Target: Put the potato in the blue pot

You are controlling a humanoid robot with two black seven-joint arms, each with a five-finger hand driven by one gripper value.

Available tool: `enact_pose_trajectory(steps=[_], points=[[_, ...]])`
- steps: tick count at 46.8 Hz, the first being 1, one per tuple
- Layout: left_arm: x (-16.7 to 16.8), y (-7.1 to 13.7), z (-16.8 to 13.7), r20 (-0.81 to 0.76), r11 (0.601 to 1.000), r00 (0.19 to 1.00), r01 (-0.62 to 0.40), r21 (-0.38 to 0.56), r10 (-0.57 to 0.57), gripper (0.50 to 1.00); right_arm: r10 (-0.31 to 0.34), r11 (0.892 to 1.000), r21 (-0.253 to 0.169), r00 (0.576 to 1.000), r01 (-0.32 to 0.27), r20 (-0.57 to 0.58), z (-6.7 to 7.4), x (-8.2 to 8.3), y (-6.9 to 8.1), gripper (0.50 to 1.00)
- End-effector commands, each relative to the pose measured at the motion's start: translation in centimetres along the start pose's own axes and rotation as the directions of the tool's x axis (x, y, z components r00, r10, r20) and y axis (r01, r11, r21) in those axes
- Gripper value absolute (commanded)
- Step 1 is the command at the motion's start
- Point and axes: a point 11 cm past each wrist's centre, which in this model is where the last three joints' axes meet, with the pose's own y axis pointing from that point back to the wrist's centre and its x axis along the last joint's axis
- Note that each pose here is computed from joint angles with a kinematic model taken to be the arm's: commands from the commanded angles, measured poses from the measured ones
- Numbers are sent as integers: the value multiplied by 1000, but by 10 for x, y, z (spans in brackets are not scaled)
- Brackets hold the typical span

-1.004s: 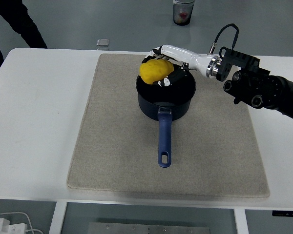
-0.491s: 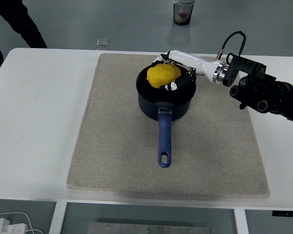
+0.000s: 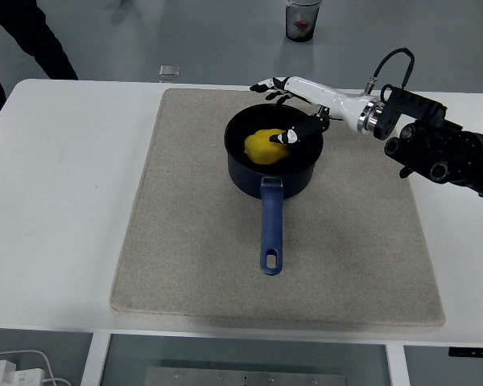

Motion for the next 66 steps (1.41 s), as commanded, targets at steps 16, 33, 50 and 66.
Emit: enact_pose_trajectory(steps=[16, 33, 50, 66], points=[[0, 0, 0, 0, 1000, 1000, 0, 0, 0, 996, 202, 979, -24, 959, -201, 201, 5, 48, 15, 930], [-1, 0, 0, 2, 1000, 1000, 3, 0, -3, 996, 475, 878, -296, 596, -377, 647, 38, 89, 38, 930], [-1, 0, -1, 0, 1000, 1000, 2, 1, -2, 996, 547, 815, -436, 260, -381, 795, 64, 80, 49, 930], [-2, 0, -1, 1, 1000, 1000, 5, 1, -5, 996, 552, 776, -509, 11, -371, 834, 79, 76, 60, 930]])
